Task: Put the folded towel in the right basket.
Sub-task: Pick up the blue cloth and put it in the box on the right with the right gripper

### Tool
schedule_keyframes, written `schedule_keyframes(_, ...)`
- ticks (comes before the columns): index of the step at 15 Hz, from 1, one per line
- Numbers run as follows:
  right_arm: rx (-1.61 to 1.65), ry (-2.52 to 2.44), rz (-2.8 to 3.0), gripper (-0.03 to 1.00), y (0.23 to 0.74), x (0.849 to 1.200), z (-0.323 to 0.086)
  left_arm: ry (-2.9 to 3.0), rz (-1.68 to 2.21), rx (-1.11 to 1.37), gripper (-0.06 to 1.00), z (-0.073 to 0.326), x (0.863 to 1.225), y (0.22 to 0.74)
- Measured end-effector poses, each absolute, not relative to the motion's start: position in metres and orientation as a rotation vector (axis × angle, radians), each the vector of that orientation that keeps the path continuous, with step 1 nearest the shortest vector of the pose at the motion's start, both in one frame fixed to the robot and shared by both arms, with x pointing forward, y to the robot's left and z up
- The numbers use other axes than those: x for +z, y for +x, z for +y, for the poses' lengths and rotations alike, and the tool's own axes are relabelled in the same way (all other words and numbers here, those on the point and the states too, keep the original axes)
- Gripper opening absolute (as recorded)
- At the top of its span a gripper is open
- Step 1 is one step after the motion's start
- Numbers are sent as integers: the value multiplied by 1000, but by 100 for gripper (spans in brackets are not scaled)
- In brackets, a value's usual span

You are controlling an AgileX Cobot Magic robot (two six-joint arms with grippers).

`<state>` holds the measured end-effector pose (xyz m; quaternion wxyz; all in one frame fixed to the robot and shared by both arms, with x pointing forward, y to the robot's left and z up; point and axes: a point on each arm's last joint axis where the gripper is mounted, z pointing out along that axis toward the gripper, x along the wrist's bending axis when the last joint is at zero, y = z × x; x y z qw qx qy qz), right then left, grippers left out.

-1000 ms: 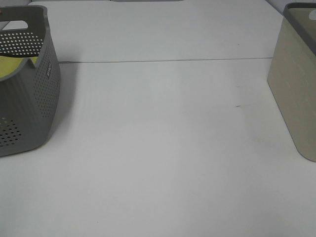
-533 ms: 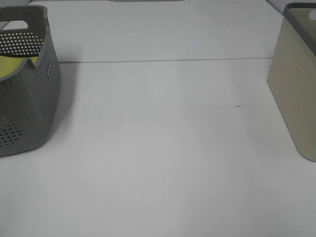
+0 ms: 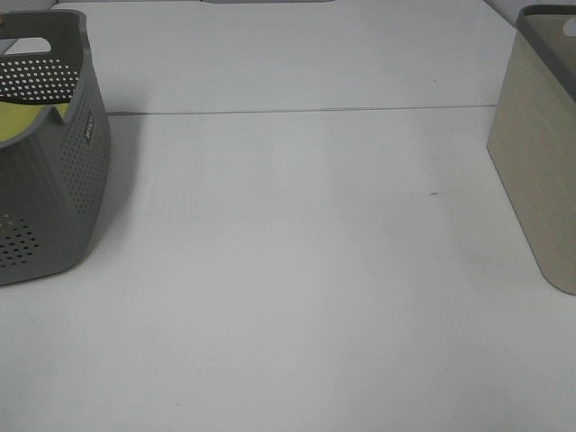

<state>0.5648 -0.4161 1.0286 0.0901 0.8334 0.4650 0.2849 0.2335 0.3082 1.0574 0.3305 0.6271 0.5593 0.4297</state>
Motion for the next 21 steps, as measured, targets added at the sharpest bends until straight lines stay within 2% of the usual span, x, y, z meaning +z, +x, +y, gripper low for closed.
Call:
schedule_keyframes(2,847,2480,1384,63,565,1029,-416,1640,1463,1124,99,308,1057,233)
schedule_keyframes(4,845,2489,1394,66,564,1028,-415,1640,1463,1124,99,308,1057,233)
schedule_keyframes(14,816,2605,1526,67,553,1026,-404,1640,1463,1124,99,308,1057,233)
schedule_keyframes(21,913,2454,1501,67,531,1076,-393,1640,1463,1124,99,308,1057,233)
